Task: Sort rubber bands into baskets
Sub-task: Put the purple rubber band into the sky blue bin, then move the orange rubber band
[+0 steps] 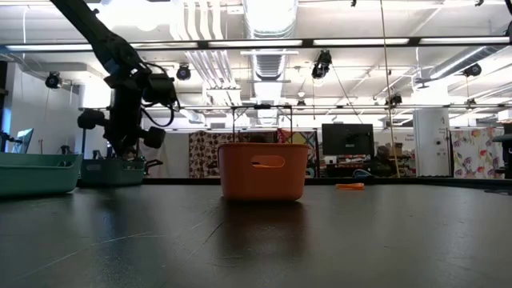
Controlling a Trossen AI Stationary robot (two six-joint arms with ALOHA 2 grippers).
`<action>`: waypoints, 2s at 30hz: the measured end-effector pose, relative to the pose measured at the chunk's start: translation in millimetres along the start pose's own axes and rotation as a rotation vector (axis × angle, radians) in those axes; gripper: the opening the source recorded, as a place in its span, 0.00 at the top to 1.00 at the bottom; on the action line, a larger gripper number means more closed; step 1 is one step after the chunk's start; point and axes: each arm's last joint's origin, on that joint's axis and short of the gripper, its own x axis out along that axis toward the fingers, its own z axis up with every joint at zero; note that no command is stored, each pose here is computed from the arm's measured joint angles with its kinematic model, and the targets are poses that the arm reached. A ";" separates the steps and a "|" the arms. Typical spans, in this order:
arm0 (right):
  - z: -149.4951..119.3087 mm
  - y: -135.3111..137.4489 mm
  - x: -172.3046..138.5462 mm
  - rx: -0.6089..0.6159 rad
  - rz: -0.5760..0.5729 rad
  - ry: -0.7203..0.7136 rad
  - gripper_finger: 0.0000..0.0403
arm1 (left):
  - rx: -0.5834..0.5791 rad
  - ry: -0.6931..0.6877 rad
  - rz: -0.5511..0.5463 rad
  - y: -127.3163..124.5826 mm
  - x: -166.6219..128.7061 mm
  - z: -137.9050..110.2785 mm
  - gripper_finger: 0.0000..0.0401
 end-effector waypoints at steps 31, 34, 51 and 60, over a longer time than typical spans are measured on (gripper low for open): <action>-28.0 18.9 3.7 -0.411 -0.028 0.022 0.42 | 0.137 0.058 -0.451 15.7 -63.8 13.9 0.71; -33.6 18.4 19.6 -0.509 -0.077 0.069 0.42 | 0.153 0.011 -0.540 18.2 -86.3 10.0 0.71; -101.5 6.8 114.1 -0.536 -0.159 0.510 0.42 | 0.383 -0.068 -1.143 -13.7 -206.8 -80.4 0.71; -188.9 39.8 95.3 -0.247 -0.095 0.810 0.42 | 0.509 0.049 -1.303 -12.0 -246.2 -151.2 0.71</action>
